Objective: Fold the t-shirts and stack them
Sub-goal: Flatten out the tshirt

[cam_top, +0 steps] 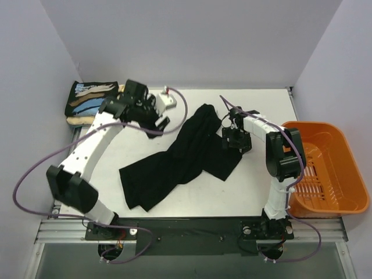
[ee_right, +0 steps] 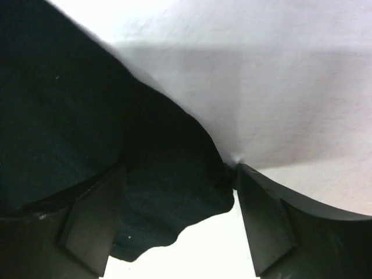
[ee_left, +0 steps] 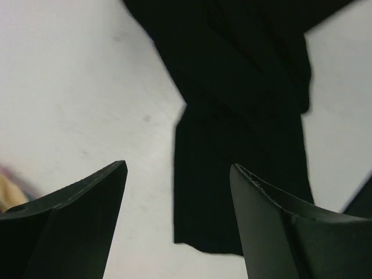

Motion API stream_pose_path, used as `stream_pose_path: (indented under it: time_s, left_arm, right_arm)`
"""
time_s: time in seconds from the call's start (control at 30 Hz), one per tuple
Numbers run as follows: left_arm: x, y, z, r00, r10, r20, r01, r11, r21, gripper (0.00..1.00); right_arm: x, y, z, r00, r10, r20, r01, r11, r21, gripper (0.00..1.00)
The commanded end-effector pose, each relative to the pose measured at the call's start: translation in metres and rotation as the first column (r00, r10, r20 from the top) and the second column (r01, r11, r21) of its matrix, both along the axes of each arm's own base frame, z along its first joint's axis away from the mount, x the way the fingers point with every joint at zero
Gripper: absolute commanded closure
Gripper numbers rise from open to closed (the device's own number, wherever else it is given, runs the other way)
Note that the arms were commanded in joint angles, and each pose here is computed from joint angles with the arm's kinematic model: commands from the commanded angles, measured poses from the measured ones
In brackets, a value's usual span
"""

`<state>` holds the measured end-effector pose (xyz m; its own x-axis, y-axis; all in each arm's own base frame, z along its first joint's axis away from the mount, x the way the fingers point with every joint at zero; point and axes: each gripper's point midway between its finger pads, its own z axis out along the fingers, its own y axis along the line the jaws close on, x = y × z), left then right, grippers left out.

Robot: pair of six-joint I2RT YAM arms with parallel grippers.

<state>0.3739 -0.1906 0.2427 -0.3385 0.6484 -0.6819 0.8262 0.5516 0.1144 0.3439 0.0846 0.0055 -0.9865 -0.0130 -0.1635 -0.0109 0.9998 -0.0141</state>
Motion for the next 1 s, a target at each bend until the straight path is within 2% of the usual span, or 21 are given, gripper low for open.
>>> stream_pose_path:
  time_s: [0.0, 0.03, 0.07, 0.1, 0.13, 0.17, 0.33, 0.43, 0.5, 0.57, 0.6, 0.63, 0.73, 0.77, 0.8, 0.83, 0.87, 0.9, 0.97]
  left_arm:
    - [-0.126, 0.003, -0.049, 0.947, -0.255, -0.195, 0.275, 0.958, 0.083, 0.19]
    - [-0.155, 0.006, -0.073, 0.927, -0.288, -0.24, 0.321, 0.941, 0.108, 0.18]
    - [-0.165, 0.013, -0.089, 0.927, -0.275, -0.254, 0.319, 0.935, 0.155, 0.18]
    - [-0.183, 0.011, -0.108, 0.92, -0.285, -0.268, 0.336, 0.927, 0.169, 0.14]
    - [-0.19, 0.013, -0.12, 0.92, -0.283, -0.27, 0.341, 0.919, 0.2, 0.12]
    - [-0.203, 0.011, -0.137, 0.913, -0.287, -0.291, 0.355, 0.91, 0.213, 0.1]
    - [-0.212, 0.005, -0.184, 0.914, -0.279, -0.295, 0.36, 0.894, 0.268, 0.05]
    - [-0.213, 0.012, -0.212, 0.919, -0.252, -0.303, 0.351, 0.874, 0.336, 0.05]
    - [-0.209, 0.017, -0.225, 0.931, -0.222, -0.29, 0.326, 0.863, 0.386, 0.09]
    - [-0.201, 0.023, -0.229, 0.942, -0.189, -0.279, 0.297, 0.855, 0.425, 0.35]
    - [-0.194, 0.028, -0.226, 0.949, -0.175, -0.263, 0.282, 0.847, 0.451, 0.63]
    - [-0.194, 0.029, -0.223, 0.945, -0.177, -0.273, 0.287, 0.851, 0.44, 1.0]
    - [-0.186, 0.03, -0.18, 0.945, -0.198, -0.26, 0.288, 0.881, 0.374, 1.0]
    - [-0.178, 0.019, -0.157, 0.947, -0.222, -0.232, 0.29, 0.902, 0.319, 1.0]
    - [-0.181, 0.031, -0.142, 0.944, -0.215, -0.25, 0.288, 0.907, 0.307, 1.0]
    - [-0.175, 0.019, -0.114, 0.943, -0.248, -0.222, 0.299, 0.925, 0.235, 1.0]
    - [-0.179, 0.032, -0.101, 0.938, -0.242, -0.248, 0.299, 0.927, 0.228, 1.0]
    - [-0.177, 0.024, -0.071, 0.936, -0.28, -0.215, 0.317, 0.934, 0.162, 1.0]
    - [-0.183, 0.029, -0.031, 0.925, -0.33, -0.189, 0.353, 0.929, 0.106, 1.0]
  right_arm:
    - [-0.043, 0.001, -0.012, 0.994, -0.038, -0.106, 0.037, 0.999, -0.009, 0.4]
    - [-0.045, 0.005, -0.01, 0.994, -0.048, -0.1, 0.05, 0.998, 0.022, 0.55]
    - [-0.05, 0.004, -0.012, 0.992, -0.055, -0.111, 0.059, 0.998, 0.032, 0.6]
    - [-0.052, 0.009, -0.009, 0.992, -0.055, -0.116, 0.063, 0.996, 0.067, 0.76]
    - [-0.056, 0.01, -0.009, 0.99, -0.055, -0.127, 0.065, 0.995, 0.078, 0.86]
    - [-0.057, 0.013, -0.003, 0.992, -0.051, -0.115, 0.062, 0.993, 0.103, 1.0]
    - [-0.057, 0.019, 0.044, 0.999, -0.052, -0.001, 0.052, 0.983, 0.175, 1.0]
    - [-0.056, 0.024, 0.069, 0.996, -0.071, 0.049, 0.057, 0.969, 0.241, 1.0]
    - [-0.056, 0.028, 0.085, 0.994, -0.082, 0.078, 0.058, 0.961, 0.272, 1.0]
    - [-0.056, 0.03, 0.103, 0.989, -0.093, 0.117, 0.054, 0.952, 0.301, 1.0]
    - [-0.058, 0.03, 0.114, 0.986, -0.098, 0.137, 0.05, 0.947, 0.318, 1.0]
    - [-0.054, 0.029, 0.125, 0.98, -0.107, 0.165, 0.047, 0.942, 0.331, 1.0]
    - [-0.056, 0.024, 0.164, 0.96, -0.128, 0.25, 0.029, 0.93, 0.366, 1.0]
    - [-0.052, 0.019, 0.18, 0.948, -0.148, 0.282, 0.033, 0.926, 0.376, 1.0]
    - [-0.055, 0.016, 0.198, 0.934, -0.154, 0.322, 0.019, 0.923, 0.385, 1.0]
    - [-0.05, 0.01, 0.22, 0.912, -0.176, 0.372, 0.016, 0.918, 0.396, 1.0]
    - [-0.057, 0.006, 0.235, 0.899, -0.182, 0.399, 0.008, 0.916, 0.4, 1.0]
    - [-0.052, -0.001, 0.262, 0.865, -0.206, 0.457, 0.0, 0.912, 0.411, 1.0]
    - [-0.061, -0.011, 0.308, 0.806, -0.228, 0.546, -0.029, 0.906, 0.422, 1.0]
